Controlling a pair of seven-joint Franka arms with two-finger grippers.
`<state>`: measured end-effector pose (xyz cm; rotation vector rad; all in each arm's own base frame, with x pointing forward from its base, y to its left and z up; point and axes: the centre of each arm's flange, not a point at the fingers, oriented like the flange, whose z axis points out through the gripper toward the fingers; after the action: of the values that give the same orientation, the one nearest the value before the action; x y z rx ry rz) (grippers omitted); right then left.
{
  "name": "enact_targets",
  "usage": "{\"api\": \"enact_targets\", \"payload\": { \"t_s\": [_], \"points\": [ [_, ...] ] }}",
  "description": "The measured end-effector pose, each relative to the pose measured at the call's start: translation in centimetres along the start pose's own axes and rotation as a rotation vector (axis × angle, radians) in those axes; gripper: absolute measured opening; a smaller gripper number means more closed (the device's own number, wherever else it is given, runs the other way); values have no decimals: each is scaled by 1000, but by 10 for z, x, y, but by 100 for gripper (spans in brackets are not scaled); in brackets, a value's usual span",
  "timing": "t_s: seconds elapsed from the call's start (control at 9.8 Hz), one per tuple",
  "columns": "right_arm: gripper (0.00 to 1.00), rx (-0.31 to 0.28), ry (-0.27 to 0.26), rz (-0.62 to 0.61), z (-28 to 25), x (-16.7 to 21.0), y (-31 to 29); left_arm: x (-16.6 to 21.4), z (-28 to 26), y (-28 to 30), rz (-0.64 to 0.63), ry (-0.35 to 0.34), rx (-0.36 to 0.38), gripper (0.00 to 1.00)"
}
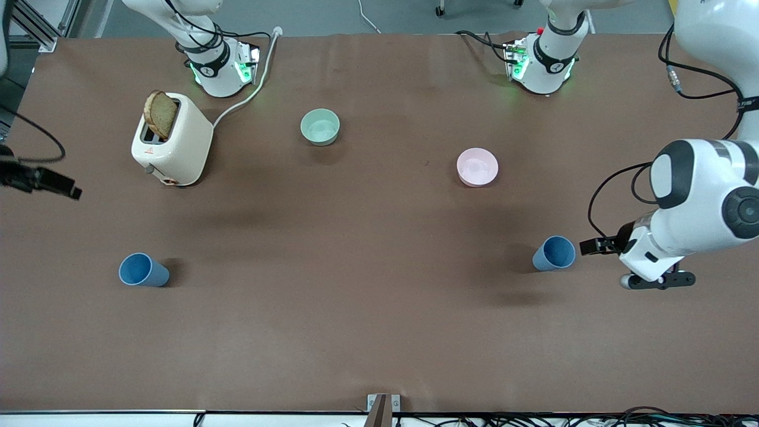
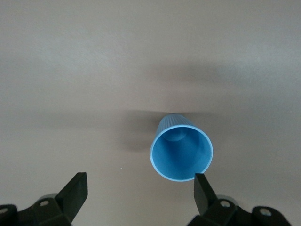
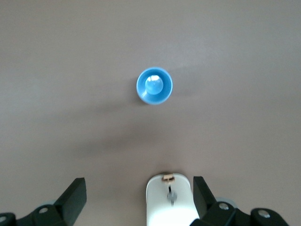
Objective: Stack blue cups with both arms
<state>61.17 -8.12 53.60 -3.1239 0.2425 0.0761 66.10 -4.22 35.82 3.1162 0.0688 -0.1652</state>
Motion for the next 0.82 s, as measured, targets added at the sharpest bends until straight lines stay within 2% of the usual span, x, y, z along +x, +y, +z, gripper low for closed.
{"api": "enact_targets", "payload": {
  "t_s": [0.2,0.41,0.61,0.71,0.82],
  "points": [
    [100,-5,-6,-6,67,32,13,-1,30,6,9,4,-3,93],
    [100,-8,25,-34,123,41,35,-2,56,6,13,-3,-6,84],
    [100,-10,33,-52,162,45,42,-3,68,6,14,-19,-6,78],
    [100,-13,35,-78,180,49,42,-3,73,7,15,-28,-7,64],
    [100,-15,35,-101,200,53,43,-4,78,9,18,-36,-9,60]
  ]
}}
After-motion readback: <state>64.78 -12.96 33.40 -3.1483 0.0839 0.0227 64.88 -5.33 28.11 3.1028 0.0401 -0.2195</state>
